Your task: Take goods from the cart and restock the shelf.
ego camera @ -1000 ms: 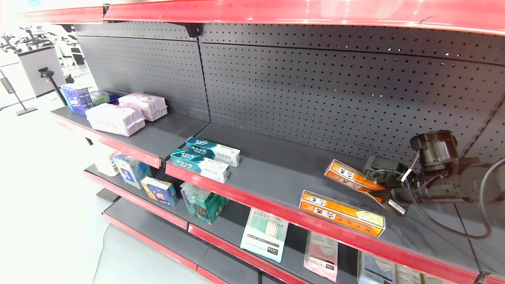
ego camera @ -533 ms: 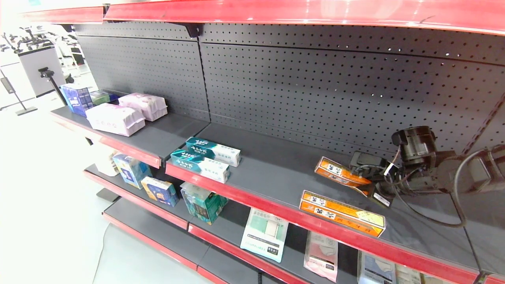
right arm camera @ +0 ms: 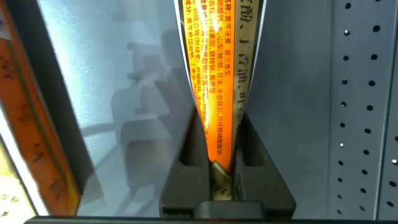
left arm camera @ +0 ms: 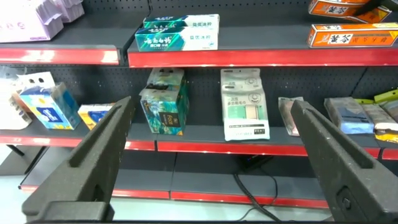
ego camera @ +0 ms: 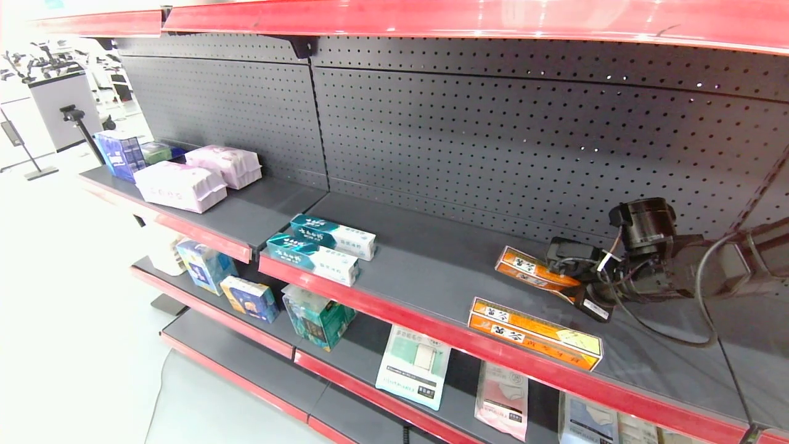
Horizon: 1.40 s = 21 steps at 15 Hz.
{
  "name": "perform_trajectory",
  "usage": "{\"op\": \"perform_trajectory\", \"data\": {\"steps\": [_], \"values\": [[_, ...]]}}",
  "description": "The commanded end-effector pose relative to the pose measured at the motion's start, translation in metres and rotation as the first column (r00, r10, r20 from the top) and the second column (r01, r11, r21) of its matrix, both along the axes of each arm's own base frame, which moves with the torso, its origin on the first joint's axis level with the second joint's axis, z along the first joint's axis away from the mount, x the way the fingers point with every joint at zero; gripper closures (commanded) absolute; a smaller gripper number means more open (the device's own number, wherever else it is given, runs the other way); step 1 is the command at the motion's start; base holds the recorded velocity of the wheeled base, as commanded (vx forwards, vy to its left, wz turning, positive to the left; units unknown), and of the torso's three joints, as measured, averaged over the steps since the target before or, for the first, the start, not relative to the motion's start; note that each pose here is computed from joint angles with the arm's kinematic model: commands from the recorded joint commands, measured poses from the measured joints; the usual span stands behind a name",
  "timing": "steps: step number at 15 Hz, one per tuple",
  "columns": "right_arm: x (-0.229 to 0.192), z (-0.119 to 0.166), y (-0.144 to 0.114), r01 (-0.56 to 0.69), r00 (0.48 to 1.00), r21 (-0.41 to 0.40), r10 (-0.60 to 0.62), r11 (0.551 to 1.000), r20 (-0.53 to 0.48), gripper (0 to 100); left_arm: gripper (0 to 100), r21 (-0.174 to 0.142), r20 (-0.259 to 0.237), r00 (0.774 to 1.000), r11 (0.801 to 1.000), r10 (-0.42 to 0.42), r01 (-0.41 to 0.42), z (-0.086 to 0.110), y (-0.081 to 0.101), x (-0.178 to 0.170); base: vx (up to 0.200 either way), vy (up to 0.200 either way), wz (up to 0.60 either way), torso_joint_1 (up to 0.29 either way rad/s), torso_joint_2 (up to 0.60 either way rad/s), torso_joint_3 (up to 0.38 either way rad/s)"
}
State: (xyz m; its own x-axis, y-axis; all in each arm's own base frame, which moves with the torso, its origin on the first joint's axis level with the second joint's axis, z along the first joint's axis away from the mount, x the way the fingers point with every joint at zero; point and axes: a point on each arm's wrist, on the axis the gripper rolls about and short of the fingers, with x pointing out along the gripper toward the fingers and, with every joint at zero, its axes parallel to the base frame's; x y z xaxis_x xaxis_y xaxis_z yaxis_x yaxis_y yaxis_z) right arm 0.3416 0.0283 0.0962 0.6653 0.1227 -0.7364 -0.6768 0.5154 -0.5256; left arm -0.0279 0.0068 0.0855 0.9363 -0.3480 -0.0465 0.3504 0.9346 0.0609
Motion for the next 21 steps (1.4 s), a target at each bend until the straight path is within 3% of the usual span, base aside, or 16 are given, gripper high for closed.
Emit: {"op": "perform_trajectory", "data": {"steps": [1,4,5,14,19,20,21], "values": [[0.0,-0.002,0.0,0.0,1.0,-0.001,0.0,1.0,-0.005,100,0,0.002,-0.005,1.0,1.0,0.0,0.0,0.0,0.0,0.0,0.0,0.0,0.0,0.0,0.0,0.0],[0.0,-0.002,0.0,-0.001,1.0,-0.002,0.001,1.0,-0.005,100,0,0.003,-0.008,1.0,1.0,0.0,0.0,0.0,0.0,0.001,0.0,0.0,0.0,0.0,0.0,0.0],[0.001,-0.002,0.0,0.0,1.0,-0.001,0.0,1.0,-0.005,0,0,0.003,-0.008,1.0,1.0,0.0,0.0,0.0,0.0,0.001,0.0,0.0,0.0,0.0,0.0,0.0],[-0.003,0.012,-0.007,0.028,0.999,0.014,-0.028,1.0,0.038,0,0,-0.002,-0.015,1.0,1.0,0.0,0.0,0.0,0.0,0.001,0.0,0.0,0.0,0.0,0.0,0.0],[-0.009,0.029,-0.015,0.085,0.993,0.101,-0.092,0.991,0.076,0,0,-0.002,-0.018,1.0,1.0,-0.001,0.001,0.0,0.0,0.001,0.0,0.0,0.0,0.0,0.0,0.0],[-0.016,0.041,-0.008,0.195,0.975,0.272,-0.215,0.942,0.046,0,0,-0.002,-0.02,1.0,1.0,0.0,0.0,0.0,0.0,0.001,0.0,0.0,0.0,0.0,0.0,0.0],[-0.023,0.051,0.003,0.258,0.958,0.373,-0.285,0.891,0.019,0,0,-0.002,-0.018,1.0,1.0,0.0,0.0,0.0,0.0,0.001,0.0,0.0,0.0,0.0,0.0,0.0]]}}
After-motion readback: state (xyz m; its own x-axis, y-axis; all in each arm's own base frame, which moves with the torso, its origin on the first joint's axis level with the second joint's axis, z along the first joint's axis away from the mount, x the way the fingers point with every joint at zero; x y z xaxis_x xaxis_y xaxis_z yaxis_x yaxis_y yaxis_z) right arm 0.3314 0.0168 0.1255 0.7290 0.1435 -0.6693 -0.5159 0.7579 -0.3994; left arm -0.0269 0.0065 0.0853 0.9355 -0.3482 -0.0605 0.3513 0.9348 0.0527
